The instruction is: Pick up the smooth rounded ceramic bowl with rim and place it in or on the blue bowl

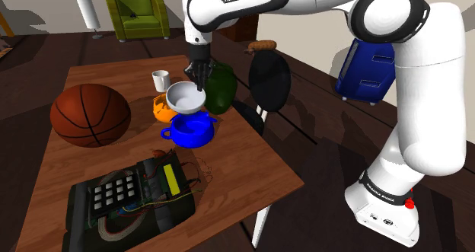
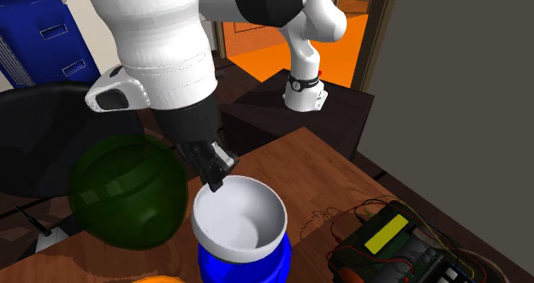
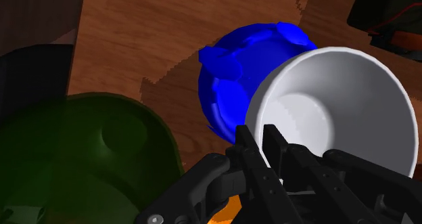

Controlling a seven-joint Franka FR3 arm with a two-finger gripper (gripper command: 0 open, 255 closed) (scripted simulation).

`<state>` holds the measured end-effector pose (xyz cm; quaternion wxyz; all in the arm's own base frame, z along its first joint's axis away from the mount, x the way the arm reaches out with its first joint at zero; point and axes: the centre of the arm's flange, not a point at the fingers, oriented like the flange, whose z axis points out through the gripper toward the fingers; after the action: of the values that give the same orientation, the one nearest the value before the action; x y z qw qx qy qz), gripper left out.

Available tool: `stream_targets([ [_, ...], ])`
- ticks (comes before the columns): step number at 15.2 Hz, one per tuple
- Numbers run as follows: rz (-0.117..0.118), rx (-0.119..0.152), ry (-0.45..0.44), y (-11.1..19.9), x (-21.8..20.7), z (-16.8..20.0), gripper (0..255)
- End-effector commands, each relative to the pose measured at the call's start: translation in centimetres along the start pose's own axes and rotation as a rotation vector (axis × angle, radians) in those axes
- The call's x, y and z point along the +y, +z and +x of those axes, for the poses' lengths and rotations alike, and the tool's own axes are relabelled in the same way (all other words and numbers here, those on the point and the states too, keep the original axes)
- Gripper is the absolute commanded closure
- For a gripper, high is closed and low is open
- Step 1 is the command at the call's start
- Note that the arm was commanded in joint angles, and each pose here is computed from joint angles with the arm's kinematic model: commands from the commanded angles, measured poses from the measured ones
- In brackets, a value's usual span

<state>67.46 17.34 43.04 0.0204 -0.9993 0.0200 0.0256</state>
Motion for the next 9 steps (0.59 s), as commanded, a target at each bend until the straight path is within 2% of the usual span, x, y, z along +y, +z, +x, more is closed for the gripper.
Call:
stream_targets([
  [1,0.000,0.001,0.000,1.1,0.1,0.1,255],
  [6,0.000,0.001,0.000,3.9,0.2,0.2,255],
  [9,0.000,0.001,0.000,3.9,0.2,0.2,255],
])
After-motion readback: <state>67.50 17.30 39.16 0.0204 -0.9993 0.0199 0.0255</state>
